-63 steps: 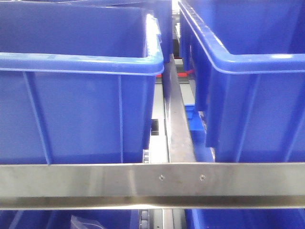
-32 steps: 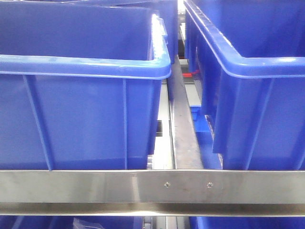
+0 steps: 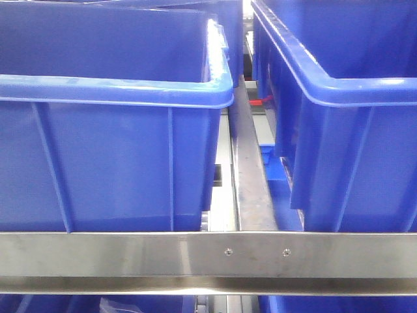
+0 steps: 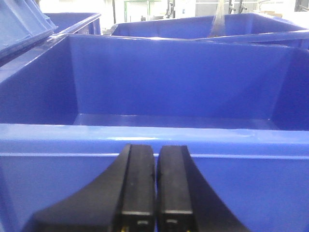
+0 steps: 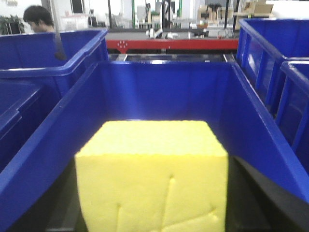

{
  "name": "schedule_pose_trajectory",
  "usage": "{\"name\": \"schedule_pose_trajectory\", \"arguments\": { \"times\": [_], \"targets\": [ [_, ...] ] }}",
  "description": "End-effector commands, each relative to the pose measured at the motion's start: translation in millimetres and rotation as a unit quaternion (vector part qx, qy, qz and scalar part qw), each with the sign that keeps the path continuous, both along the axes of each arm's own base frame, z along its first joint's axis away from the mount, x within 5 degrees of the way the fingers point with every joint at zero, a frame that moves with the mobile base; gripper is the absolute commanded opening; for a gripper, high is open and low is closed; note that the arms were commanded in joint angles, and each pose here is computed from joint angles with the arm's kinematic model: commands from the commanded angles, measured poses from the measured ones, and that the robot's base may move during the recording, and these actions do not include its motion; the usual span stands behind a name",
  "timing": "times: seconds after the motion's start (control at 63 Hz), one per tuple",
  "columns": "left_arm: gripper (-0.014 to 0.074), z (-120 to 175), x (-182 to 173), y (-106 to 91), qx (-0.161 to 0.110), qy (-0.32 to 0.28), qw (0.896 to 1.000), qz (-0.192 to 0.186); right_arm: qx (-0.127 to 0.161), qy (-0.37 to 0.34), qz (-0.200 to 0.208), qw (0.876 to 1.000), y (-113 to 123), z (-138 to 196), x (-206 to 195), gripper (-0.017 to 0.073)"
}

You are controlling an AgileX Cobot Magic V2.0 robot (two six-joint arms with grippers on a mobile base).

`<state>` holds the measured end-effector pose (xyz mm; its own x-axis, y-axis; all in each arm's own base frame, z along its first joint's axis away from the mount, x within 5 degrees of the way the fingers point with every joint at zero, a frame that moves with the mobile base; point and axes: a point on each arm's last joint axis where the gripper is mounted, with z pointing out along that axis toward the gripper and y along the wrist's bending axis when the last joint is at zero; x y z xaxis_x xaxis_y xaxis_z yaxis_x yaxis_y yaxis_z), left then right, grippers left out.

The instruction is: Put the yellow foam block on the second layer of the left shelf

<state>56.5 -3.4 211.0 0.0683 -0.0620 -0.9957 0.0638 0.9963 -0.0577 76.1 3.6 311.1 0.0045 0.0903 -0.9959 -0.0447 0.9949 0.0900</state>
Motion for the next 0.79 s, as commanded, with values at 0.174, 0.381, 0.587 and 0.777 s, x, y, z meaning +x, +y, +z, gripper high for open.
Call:
{"name": "schedule_pose_trajectory", "arguments": {
  "times": [0.174,0.381,0.587,0.777],
  "targets": [
    [0.0124,-2.4,1.6,-0.4,-0.006,-0.021,1.0,-0.003,0.005,-0.027,-0.011,1.0,-0.5,25.7,51.5,0.0487],
    [0.0124,-2.4,1.6,-0.4,-0.006,-0.021,1.0,-0.003,0.004,-0.02,-0.018,1.0,-0.6,22.6,92.9,0.0487],
    [0.0124,-2.4,1.6,-0.4,-0.006,-0.021,1.0,-0.003,0.002,0.005,-0.02,1.0,-0.2,15.4,120.0,0.0487],
    [0.0124,-2.4,1.6,-0.4,-0.006,-0.021,1.0,-0.003,0.002,0.007,-0.021,1.0,-0.2,13.9,125.6,0.0529]
  ]
}}
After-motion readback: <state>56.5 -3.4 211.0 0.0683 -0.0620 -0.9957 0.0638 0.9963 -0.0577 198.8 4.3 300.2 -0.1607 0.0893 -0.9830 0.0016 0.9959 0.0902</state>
